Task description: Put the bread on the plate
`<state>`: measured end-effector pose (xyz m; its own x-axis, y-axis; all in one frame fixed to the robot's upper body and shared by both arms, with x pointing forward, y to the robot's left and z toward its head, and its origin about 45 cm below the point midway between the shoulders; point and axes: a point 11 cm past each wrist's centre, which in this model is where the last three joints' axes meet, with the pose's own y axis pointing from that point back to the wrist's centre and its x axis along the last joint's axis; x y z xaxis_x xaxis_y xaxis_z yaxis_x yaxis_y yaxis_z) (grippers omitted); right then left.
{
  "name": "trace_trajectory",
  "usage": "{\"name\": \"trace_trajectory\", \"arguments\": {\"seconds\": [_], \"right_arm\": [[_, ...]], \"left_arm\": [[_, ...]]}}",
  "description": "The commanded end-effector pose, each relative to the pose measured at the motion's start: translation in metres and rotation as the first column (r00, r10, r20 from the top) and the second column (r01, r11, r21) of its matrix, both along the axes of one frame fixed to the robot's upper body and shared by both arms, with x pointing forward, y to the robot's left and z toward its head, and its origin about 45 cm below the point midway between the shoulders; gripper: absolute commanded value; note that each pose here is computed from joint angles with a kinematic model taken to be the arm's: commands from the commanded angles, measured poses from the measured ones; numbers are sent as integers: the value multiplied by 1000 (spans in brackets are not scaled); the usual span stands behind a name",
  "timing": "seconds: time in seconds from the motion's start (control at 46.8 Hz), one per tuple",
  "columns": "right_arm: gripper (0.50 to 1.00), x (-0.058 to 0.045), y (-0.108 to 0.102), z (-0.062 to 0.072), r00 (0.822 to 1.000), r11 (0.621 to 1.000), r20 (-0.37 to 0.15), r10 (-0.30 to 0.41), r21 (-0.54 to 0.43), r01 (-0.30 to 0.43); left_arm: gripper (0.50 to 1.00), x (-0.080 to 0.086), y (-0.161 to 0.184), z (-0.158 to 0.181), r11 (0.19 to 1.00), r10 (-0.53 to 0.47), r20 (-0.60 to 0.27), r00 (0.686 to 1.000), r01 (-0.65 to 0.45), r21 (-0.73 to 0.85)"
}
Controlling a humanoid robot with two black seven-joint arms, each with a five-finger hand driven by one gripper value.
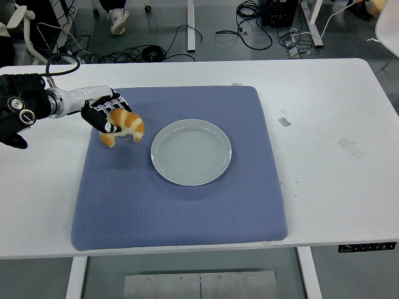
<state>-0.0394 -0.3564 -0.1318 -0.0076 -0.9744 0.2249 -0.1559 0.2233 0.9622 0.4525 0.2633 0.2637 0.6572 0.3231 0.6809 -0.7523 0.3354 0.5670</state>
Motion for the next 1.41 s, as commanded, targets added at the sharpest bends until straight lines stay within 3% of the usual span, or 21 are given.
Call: {"name": "trace_trajectory", "arguments": {"seconds": [0.0, 0.62, 0.897, 1.389], "right_arm": [[1000, 0, 0, 0, 1000, 1000, 0, 0, 0, 0], [1000, 0, 0, 0, 1000, 1000, 0, 0, 0, 0], [1000, 0, 0, 0, 1000, 1000, 0, 0, 0, 0], [1000, 0, 0, 0, 1000, 1000, 0, 0, 0, 0]], "left_arm": [[500, 1, -1, 2, 1000, 6, -1, 1000, -6, -13], [500, -4, -48, 18, 994, -74, 22, 997, 76, -81], [500, -12, -92, 9, 981, -159, 1, 987, 158, -114], [500, -22, -126, -8, 975, -199, -41, 979, 194, -112]]}}
